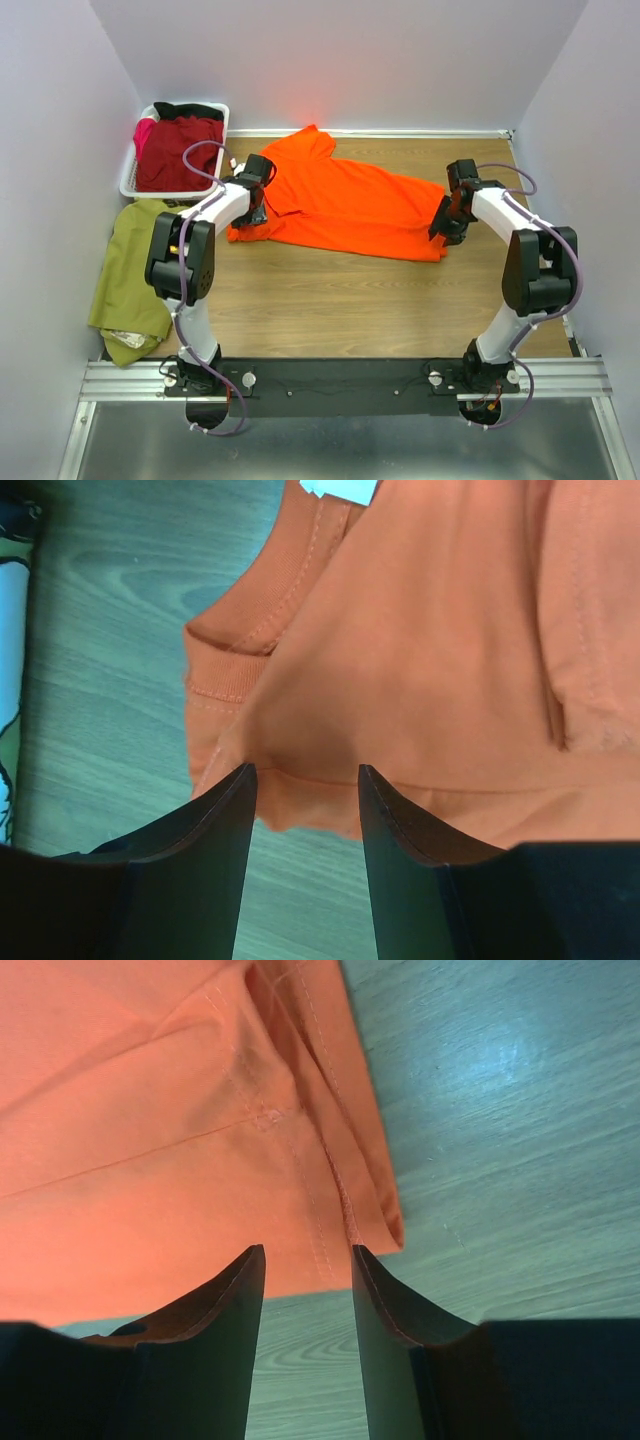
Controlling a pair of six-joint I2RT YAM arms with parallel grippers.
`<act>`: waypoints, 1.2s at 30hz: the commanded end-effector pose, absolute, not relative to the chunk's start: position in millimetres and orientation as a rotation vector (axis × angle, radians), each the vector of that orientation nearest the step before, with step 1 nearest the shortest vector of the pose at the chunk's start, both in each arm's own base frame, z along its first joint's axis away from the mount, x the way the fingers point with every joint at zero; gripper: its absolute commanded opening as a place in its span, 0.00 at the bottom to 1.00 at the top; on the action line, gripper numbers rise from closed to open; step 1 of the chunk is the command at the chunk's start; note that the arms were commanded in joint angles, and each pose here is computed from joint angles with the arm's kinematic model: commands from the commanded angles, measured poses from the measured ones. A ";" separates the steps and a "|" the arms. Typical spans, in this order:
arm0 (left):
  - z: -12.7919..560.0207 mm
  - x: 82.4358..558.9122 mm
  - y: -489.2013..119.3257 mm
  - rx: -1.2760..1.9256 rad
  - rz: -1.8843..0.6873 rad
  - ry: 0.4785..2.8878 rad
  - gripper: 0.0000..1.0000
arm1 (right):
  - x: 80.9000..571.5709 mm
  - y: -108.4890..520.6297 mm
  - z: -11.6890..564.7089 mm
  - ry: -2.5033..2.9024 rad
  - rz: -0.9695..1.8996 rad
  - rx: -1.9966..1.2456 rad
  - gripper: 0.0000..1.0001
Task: Fold and stack the t-shirts
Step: Fold the flattened tshirt in 1/3 of the way
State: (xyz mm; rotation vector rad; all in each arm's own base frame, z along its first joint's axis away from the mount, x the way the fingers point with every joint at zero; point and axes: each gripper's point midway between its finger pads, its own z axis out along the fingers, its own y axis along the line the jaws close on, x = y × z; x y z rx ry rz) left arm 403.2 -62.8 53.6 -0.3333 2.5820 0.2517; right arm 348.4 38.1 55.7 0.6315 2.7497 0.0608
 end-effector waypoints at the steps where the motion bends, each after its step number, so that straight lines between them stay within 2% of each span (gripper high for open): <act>1: 44.2 396.1 -51.2 -0.430 0.366 2.626 0.53 | 337.0 41.7 38.6 2.829 0.078 0.618 0.48; 14: 45.3 387.7 -19.4 -0.455 0.628 2.635 0.53 | 309.2 42.7 0.4 3.000 -0.022 0.589 0.43; 24: 43.0 383.6 2.0 -0.370 0.832 2.648 0.53 | 286.5 0.3 -3.6 3.075 -0.422 0.525 0.42; 26: 36.8 376.1 4.3 -0.350 0.855 2.671 0.53 | 281.4 -0.4 -3.9 3.090 -0.434 0.528 0.42; 36: 36.8 337.8 18.1 -0.406 0.995 2.710 0.53 | 258.8 -44.5 5.5 3.035 -0.844 0.552 0.44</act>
